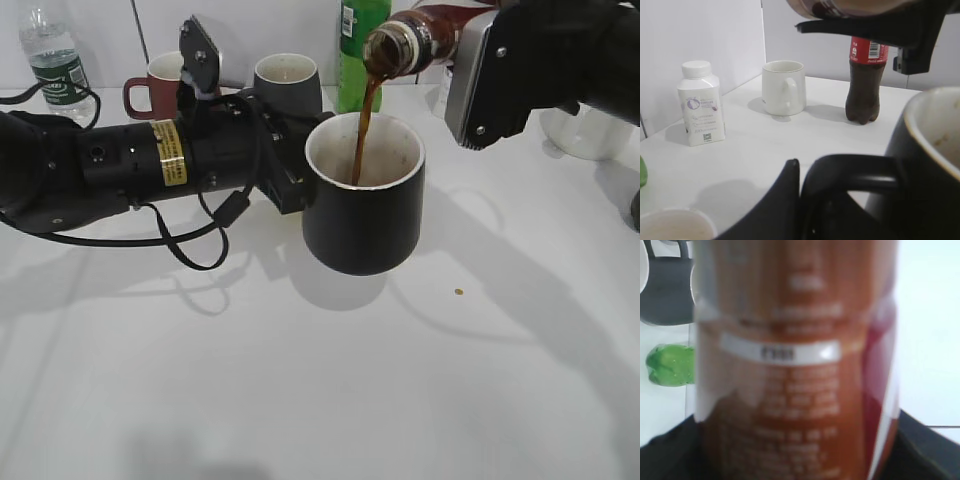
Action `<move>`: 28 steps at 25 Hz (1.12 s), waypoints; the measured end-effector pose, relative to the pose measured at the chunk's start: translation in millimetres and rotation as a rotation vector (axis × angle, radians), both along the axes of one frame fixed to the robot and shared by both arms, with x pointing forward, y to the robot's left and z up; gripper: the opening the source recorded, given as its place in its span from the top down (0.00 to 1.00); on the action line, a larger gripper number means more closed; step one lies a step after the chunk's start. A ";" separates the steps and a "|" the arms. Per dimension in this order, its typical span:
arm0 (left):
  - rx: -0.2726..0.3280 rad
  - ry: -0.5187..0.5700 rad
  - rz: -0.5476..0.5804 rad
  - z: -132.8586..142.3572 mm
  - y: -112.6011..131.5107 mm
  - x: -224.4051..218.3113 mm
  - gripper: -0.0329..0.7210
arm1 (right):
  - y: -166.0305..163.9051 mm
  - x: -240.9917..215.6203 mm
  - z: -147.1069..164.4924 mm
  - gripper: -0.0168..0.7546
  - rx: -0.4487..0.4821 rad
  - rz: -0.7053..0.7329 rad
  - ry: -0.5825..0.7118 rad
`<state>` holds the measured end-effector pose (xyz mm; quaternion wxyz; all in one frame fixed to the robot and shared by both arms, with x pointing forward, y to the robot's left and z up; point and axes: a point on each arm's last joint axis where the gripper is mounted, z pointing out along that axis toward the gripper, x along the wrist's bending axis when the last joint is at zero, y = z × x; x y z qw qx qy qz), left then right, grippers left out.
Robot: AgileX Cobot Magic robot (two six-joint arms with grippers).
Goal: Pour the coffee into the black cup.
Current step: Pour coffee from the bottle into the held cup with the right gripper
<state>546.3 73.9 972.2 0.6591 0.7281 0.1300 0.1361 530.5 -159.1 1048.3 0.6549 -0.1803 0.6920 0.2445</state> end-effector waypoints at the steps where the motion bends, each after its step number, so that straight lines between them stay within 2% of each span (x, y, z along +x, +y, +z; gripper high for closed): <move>1: 0.000 0.000 0.000 0.0 0.0 0.0 0.90 | 0.0 0.0 0.0 0.29 -0.003 0.000 -0.002; 28: 0.001 0.000 -0.001 0.0 0.0 -0.1 0.90 | 0.0 0.0 0.0 0.29 -0.024 0.001 -0.017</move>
